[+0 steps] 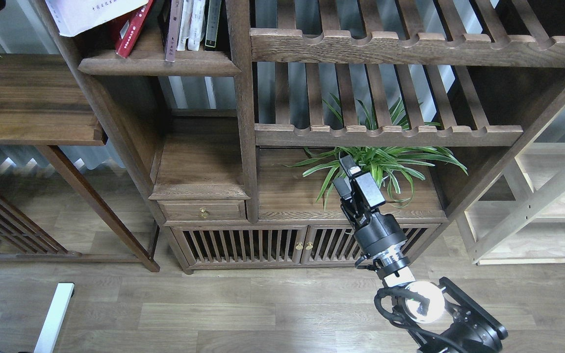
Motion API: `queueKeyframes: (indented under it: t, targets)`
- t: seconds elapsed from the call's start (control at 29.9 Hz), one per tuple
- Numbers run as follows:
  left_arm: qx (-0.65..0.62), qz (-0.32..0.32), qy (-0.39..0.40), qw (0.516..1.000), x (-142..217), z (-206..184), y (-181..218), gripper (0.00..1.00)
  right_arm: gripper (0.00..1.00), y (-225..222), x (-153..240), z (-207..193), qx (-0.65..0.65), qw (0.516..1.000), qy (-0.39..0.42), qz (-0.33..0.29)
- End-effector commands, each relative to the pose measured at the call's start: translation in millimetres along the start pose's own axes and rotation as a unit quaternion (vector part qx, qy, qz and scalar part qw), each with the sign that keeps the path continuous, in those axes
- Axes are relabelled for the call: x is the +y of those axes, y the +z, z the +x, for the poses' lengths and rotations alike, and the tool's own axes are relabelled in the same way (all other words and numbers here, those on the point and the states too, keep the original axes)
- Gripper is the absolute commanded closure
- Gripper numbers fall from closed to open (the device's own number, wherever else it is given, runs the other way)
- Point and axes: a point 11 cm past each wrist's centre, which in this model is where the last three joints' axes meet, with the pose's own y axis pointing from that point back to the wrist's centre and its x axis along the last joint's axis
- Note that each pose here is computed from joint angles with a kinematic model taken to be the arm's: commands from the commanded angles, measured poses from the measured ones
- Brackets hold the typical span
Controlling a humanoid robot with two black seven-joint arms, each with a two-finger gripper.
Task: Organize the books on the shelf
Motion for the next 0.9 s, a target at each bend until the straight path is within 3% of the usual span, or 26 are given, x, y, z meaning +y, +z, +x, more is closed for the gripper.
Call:
queueKeyframes:
  t: [0.0,0.87]
  targets:
    - [0.0,0.0,0.0,1.0,0,0,0,0.98,0.0,-1,0,0,0.001,1.0,0.001,-0.001]
    - [-0.012,-0.004,0.014,1.0,-14,-4,9,0.98,0.0,-24,8,4,-0.002,0.999,0.01,0.03]
